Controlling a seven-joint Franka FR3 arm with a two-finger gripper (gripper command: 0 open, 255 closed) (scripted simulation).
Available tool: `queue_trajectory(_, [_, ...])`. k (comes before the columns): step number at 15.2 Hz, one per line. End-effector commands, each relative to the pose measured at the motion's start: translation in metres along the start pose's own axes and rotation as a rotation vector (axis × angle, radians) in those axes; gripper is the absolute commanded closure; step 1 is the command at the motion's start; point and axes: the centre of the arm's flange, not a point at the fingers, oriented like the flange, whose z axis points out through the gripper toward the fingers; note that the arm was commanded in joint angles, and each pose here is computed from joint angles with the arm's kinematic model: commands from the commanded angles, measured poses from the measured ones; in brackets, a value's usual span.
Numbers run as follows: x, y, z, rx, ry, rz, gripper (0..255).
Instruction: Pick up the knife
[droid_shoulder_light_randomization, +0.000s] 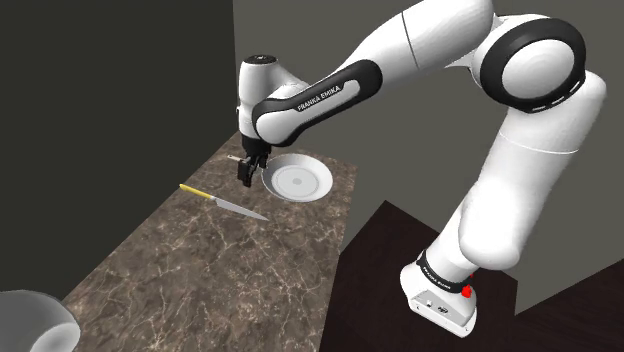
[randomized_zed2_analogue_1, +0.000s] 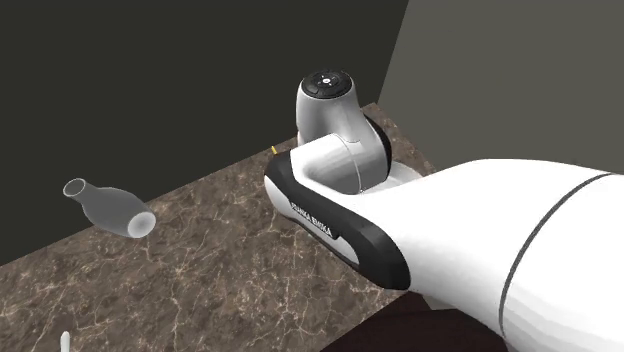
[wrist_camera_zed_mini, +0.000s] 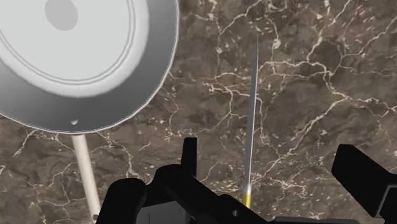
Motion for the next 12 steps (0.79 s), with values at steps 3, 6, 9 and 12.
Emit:
queue_trajectory(3, [0.037, -0.011, 0.04, 0.002, -0.005, -0.017, 0])
queue_trajectory(6, [0.063, -0.018, 0.069, 0.004, -0.009, -0.03, 0])
queue_trajectory(9, [0.09, -0.026, 0.098, 0.006, -0.013, -0.043, 0])
queue_trajectory(12, [0.103, -0.03, 0.118, 0.007, -0.015, -0.05, 0])
